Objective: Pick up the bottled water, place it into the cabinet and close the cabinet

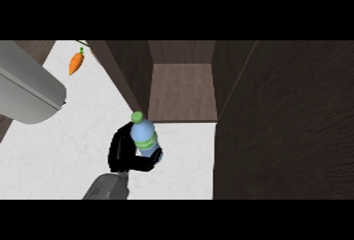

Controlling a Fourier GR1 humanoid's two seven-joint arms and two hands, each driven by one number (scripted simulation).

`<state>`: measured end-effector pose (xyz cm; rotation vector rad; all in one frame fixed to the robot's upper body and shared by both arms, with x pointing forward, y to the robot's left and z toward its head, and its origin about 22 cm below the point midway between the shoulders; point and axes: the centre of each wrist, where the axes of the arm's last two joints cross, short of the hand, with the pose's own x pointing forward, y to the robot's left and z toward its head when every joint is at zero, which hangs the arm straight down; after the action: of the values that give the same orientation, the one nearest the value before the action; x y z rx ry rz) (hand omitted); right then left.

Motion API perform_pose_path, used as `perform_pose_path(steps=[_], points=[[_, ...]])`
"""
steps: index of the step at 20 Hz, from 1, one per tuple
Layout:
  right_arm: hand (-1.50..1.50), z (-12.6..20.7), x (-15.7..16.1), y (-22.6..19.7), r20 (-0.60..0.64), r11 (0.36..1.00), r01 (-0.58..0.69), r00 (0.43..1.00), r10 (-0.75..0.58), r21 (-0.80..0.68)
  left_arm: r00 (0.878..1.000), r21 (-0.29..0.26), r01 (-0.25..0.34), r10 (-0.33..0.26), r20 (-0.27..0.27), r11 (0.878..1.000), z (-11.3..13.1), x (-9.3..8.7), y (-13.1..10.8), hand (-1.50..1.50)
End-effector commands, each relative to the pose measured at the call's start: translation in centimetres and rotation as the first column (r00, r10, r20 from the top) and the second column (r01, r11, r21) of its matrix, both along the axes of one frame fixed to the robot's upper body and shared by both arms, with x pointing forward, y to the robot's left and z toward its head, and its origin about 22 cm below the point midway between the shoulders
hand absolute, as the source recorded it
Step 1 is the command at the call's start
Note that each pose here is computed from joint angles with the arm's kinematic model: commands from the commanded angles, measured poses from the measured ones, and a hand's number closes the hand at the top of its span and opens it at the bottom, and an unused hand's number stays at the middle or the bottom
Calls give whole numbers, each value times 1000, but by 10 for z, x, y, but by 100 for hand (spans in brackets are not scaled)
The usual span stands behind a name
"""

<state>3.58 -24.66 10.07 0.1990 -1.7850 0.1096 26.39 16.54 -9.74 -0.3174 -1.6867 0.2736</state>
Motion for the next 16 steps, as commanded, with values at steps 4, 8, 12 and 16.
perform_pose_path(steps=[4,8,12,16], points=[[-150,16,-5,0,20,999,12,1000,-13,36,997,139,-5,-6,83,990,61,28,-34,150],[-150,14,4,-2,48,999,-16,999,14,34,996,182,11,-26,81,983,75,39,-76,150],[-150,8,4,-4,54,999,21,998,-23,34,999,210,-8,-2,49,978,100,64,-84,150],[-150,19,-8,-21,56,1000,1,998,-3,29,999,291,-35,23,45,956,116,89,-94,150]])
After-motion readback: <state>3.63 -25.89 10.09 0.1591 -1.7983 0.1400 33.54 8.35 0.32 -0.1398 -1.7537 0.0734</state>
